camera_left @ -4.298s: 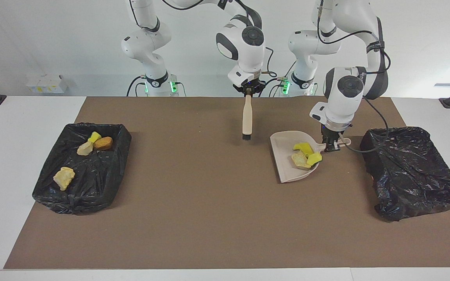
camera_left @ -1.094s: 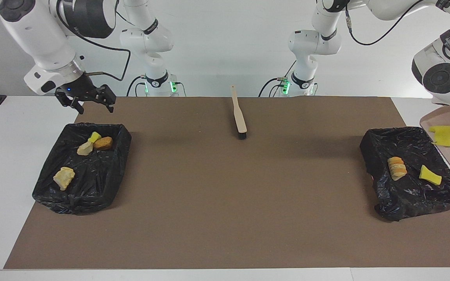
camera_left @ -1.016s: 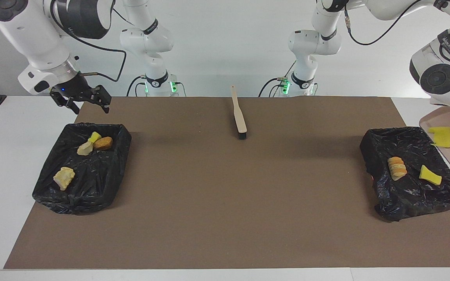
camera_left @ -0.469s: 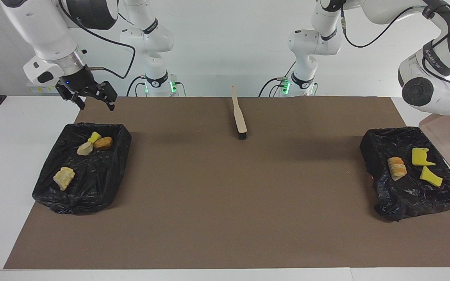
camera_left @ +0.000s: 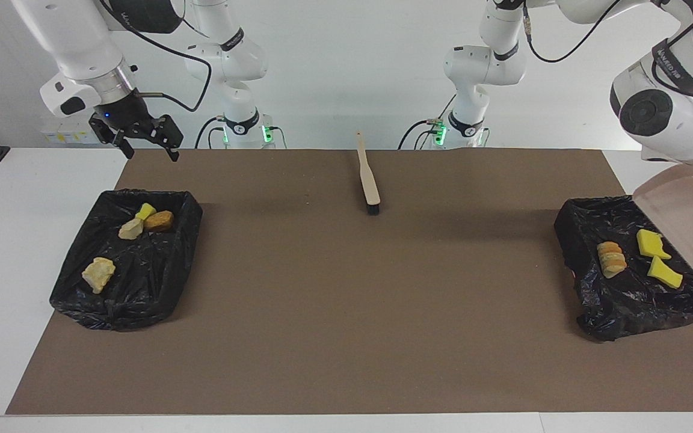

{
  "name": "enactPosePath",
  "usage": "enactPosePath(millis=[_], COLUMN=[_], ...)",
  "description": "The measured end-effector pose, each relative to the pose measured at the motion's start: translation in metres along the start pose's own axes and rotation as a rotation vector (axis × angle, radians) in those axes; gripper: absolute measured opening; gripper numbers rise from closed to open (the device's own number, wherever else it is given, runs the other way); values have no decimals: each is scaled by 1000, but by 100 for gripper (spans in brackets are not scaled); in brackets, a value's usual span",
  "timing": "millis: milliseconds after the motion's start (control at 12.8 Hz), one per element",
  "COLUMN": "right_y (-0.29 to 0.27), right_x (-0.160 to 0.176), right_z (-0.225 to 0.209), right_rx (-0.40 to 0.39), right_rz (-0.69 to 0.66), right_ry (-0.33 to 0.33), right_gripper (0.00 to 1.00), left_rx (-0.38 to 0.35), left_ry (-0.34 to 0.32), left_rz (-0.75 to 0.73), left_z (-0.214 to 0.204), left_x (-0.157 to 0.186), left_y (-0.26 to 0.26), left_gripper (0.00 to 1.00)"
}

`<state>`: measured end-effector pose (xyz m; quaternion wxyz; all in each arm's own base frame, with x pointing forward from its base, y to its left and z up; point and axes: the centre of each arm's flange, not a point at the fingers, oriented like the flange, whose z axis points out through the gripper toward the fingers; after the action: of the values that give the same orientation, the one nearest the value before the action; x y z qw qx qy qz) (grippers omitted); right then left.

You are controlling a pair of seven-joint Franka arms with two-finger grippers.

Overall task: Sweep and dump trash in bin
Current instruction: 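Bring the empty dustpan back from the bin with the left gripper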

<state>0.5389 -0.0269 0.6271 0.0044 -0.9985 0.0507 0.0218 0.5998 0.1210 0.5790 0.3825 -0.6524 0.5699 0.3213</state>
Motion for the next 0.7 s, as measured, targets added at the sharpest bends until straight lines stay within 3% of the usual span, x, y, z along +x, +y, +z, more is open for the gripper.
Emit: enactPosePath(millis=[313,391,547,703], right_y=[-1,-2,-7,-10], right_x=[-6,-7,-9,-10], right_z=[-8,-8,-6,-5], right_rx=[1,1,2,1], right_rz=[-2,-5,-13,-20], right_ry=[8,7,2,0], right_gripper=[100,100,100,100], left_rx=[-91,-116,-164,-217], left_ry=[364,426,516,541], left_rz=[-78,-104,-187,-310], left_z=[-13,-15,-31,-60], left_x=[30,38,65,110], left_y=[10,12,15,23], left_gripper=[32,32,32,32])
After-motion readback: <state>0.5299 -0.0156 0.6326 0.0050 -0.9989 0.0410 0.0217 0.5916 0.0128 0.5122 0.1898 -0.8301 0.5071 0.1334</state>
